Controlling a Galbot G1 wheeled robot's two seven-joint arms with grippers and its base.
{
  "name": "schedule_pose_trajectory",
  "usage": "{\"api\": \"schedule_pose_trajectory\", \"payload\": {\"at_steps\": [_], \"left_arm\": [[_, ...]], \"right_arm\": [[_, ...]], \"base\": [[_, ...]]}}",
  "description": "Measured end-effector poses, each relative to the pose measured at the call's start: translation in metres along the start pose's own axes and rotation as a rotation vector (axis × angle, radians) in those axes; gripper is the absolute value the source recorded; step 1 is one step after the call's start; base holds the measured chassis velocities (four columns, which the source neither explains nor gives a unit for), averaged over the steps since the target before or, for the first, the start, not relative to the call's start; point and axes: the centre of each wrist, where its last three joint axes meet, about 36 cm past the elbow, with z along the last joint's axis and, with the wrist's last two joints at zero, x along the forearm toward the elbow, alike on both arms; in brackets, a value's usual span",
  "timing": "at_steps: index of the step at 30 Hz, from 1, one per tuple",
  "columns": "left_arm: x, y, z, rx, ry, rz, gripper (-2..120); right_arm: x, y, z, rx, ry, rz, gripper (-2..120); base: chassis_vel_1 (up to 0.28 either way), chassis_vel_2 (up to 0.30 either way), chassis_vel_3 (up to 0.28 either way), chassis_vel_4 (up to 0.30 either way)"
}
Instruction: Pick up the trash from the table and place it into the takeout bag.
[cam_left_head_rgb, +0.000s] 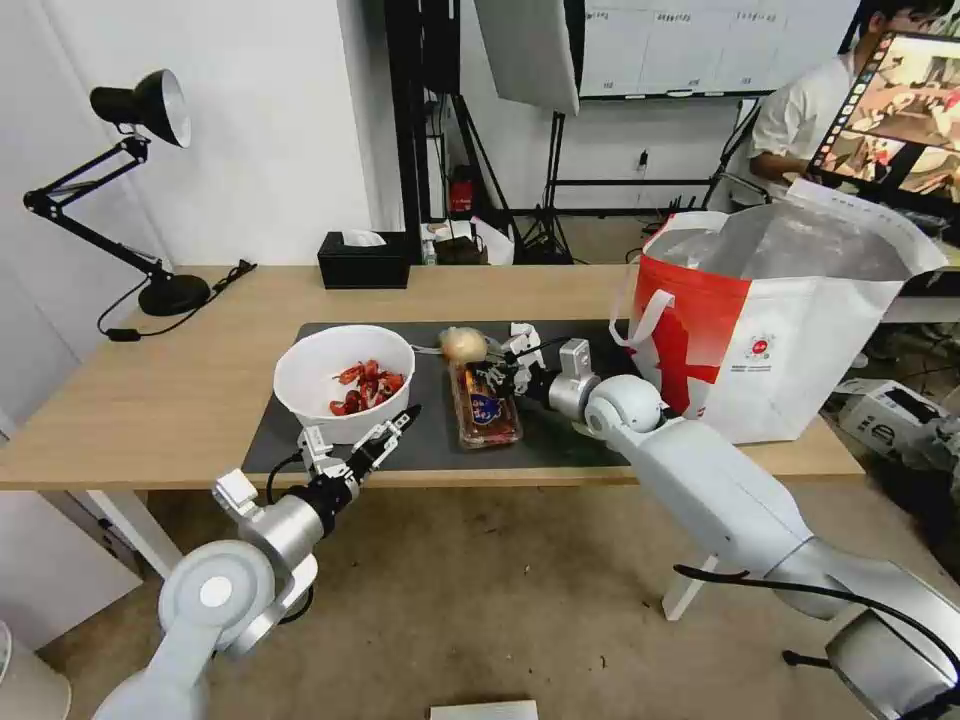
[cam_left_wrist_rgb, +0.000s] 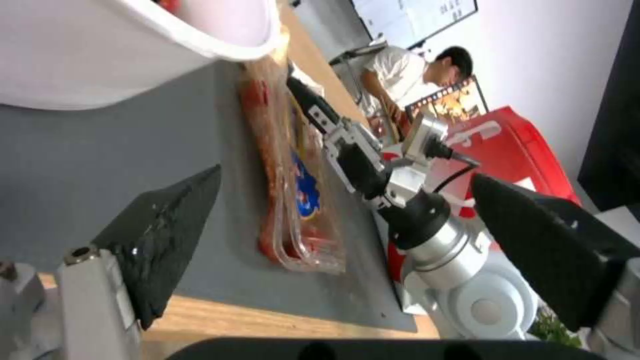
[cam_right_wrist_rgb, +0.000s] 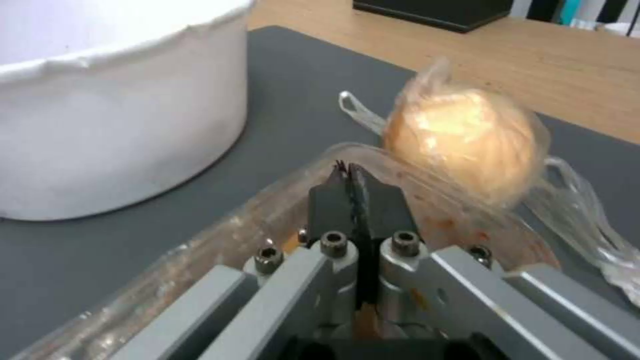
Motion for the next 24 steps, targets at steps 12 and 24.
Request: {"api": "schedule_pose_trajectory", "payload": {"at_steps": [12, 24], "left_arm": [[-0.034, -0.002, 0.002, -0.058, 0.077, -0.027, 100], [-0.067, -0.003, 0.011, -0.088, 0.115, -0.083, 100]], "right_arm": [[0.004, -0.004, -0.007, 0.016, 0.000, 0.002, 0], [0.016, -0.013, -0.010, 0.020, -0.003, 0.026, 0]], "base": [[0.000, 0.000, 0.000, 0.000], [0.000, 0.000, 0.000, 0.000]]}}
